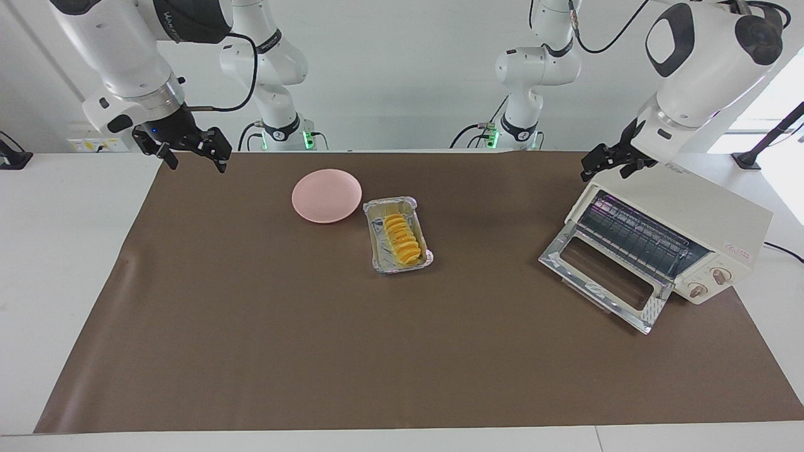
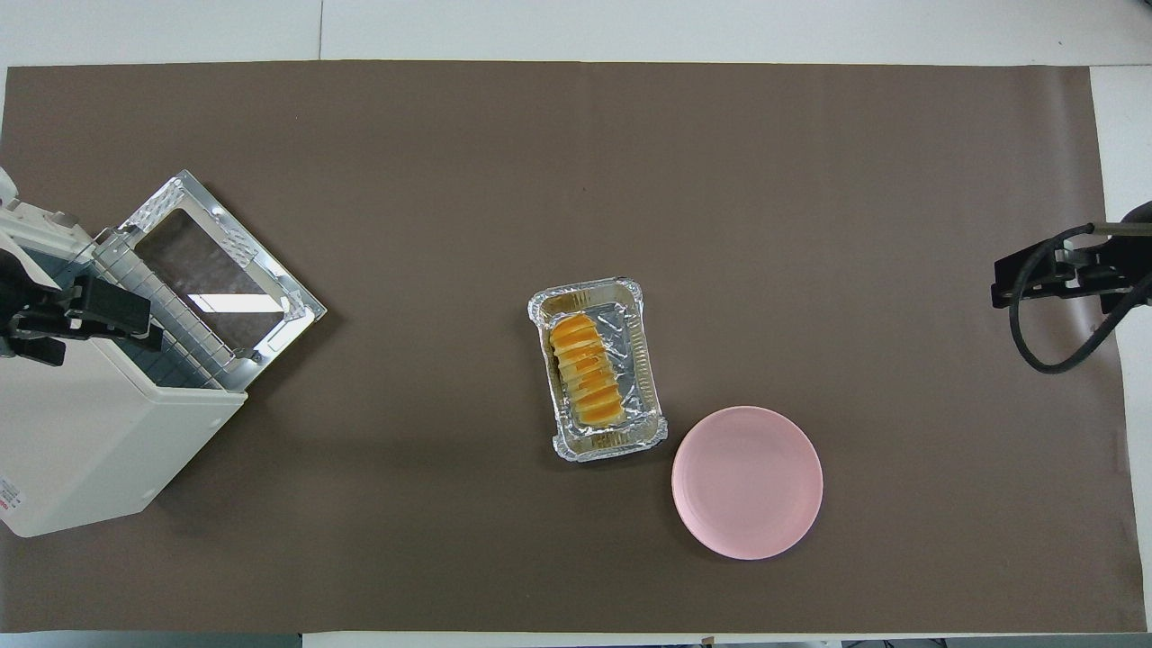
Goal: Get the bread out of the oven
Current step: 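Set the foil tray on the table and withdraw the left gripper, then reach the right gripper toward the bread in the foil tray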
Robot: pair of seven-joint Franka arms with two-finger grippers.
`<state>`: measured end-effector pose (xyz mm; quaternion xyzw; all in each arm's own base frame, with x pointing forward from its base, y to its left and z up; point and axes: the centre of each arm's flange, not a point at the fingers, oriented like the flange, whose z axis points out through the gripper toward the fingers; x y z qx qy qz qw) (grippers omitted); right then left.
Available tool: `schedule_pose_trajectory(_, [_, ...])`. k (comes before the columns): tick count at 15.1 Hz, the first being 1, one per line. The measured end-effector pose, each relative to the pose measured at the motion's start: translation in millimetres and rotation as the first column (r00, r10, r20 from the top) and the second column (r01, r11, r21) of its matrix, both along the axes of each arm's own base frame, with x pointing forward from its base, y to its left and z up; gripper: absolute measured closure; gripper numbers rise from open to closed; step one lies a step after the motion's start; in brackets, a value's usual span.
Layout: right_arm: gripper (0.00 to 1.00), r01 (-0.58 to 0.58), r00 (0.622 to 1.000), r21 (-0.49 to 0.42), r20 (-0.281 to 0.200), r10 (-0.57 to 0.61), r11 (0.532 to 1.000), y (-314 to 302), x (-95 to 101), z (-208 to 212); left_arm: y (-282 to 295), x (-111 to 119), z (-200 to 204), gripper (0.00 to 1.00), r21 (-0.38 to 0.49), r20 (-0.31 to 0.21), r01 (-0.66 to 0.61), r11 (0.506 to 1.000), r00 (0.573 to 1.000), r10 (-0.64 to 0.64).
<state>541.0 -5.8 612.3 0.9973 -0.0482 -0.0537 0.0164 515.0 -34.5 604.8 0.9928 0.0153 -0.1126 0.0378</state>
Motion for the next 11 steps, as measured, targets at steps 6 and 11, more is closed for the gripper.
schedule_pose_trajectory(6, [0.00, 0.021, 1.000, 0.000, 0.000, -0.021, 1.000, -12, -0.3, 0, -3, -6, 2, 0.00, 0.010, 0.011, 0.009, 1.000, 1.000, -0.009])
schedule_pose_trajectory(11, [0.00, -0.013, 0.999, 0.002, 0.033, 0.013, 1.000, -1, 3.9, 2, 1, -2, 2, 0.00, 0.043, 0.035, 0.021, 0.999, 0.999, -0.022])
